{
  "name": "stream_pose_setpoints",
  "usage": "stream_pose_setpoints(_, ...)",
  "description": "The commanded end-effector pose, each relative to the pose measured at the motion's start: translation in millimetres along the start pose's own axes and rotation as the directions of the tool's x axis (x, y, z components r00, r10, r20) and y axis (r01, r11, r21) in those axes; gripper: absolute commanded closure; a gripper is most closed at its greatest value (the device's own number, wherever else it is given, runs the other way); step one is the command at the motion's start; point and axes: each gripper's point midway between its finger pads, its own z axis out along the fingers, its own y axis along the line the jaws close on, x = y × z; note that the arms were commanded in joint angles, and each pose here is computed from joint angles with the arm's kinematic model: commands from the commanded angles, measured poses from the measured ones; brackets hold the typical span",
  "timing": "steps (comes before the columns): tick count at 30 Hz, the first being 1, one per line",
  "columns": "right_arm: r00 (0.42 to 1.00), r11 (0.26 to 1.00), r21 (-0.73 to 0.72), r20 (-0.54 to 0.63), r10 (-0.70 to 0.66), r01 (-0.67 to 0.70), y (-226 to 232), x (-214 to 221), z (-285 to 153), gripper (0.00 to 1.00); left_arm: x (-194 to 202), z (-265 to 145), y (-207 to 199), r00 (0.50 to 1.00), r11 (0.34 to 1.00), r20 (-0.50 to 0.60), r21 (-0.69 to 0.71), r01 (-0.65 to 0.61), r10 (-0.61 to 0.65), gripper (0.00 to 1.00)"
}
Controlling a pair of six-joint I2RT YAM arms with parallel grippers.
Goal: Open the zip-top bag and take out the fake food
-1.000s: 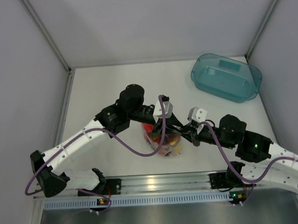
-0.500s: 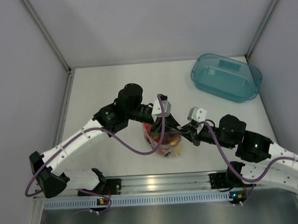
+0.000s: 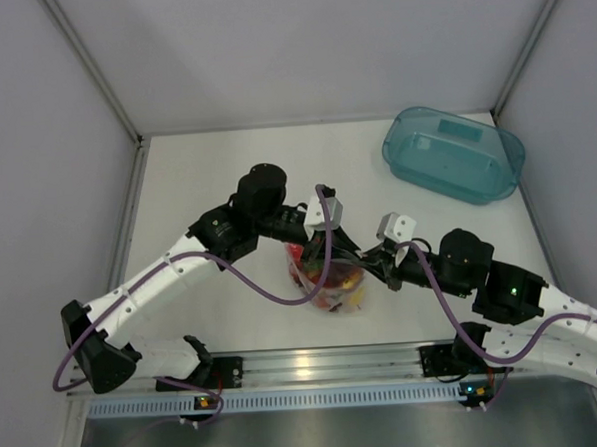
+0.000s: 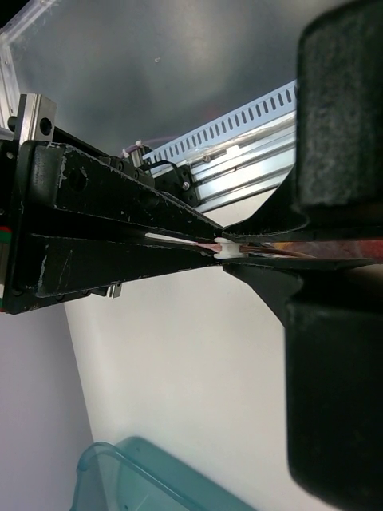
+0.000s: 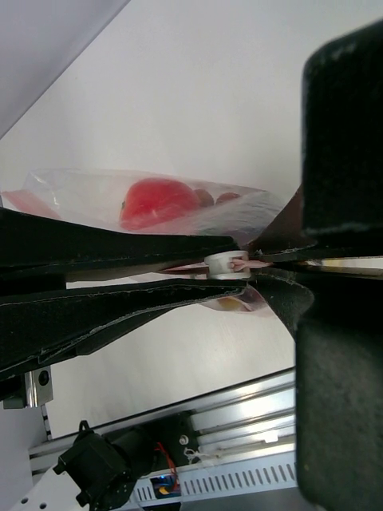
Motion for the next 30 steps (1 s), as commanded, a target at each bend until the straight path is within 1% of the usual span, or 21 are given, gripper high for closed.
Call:
stream_pose_setpoints(1, 0.998, 1.0, 0.007, 0.068, -0.004, 0.003, -0.8, -22.1, -1.1, 1.0, -11.0, -2.9, 10.6, 0.999, 0.998, 0.012, -0.035, -0.049, 0.05, 1.0)
stream_pose_setpoints(3, 0.998, 1.0, 0.008, 0.062, -0.001, 0.0, -0.6, -18.7, -3.4, 1.0, -7.3, -4.6, 14.5, 0.998, 0.996, -0.002, -0.065, -0.059, 0.059, 1.0)
stream_pose_setpoints(4, 0.998, 0.999, 0.036, 0.061, 0.004, -0.006, -5.2, -16.7, -4.9, 1.0, -5.5, -4.8, 16.5, 0.998, 0.995, -0.008, -0.074, -0.066, 0.066, 1.0)
stream_pose_setpoints(7, 0.996, 0.997, 0.069, 0.086, 0.016, -0.022, -10.2, -17.1, -13.8, 1.0, 0.7, -8.3, 19.4, 0.996, 0.991, -0.022, -0.093, -0.091, 0.09, 1.0)
stream_pose_setpoints(13, 0.991, 0.993, 0.111, 0.131, 0.023, -0.038, -17.6, -26.1, -35.4, 1.0, 19.0, -25.8, 41.6, 0.995, 0.984, -0.05, -0.151, -0.09, 0.084, 1.0)
stream_pose_setpoints(16, 0.988, 0.99, 0.131, 0.15, 0.023, -0.043, -21.6, -31.6, -46.2, 1.0, 22.5, -35.0, 46.5, 0.996, 0.985, -0.042, -0.152, -0.083, 0.077, 1.0)
stream_pose_setpoints(21, 0.982, 0.985, 0.158, 0.186, 0.034, -0.064, -26.7, -41.0, -59.9, 1.0, 30.0, -68.7, 67.5, 0.999, 0.977, -0.025, -0.208, -0.05, 0.046, 1.0)
stream_pose_setpoints(25, 0.972, 0.98, 0.173, 0.228, 0.056, -0.097, -30.0, -49.7, -72.8, 1.0, 39.9, -99.6, 89.8, 1.0, 0.956, -0.022, -0.293, -0.007, 0.001, 1.0)
stream_pose_setpoints(30, 0.965, 0.973, 0.2, 0.253, 0.065, -0.117, -35.5, -56.5, -90.7, 1.0, 45.1, -118.2, 100.7, 1.0, 0.948, -0.007, -0.319, 0.018, -0.022, 1.0)
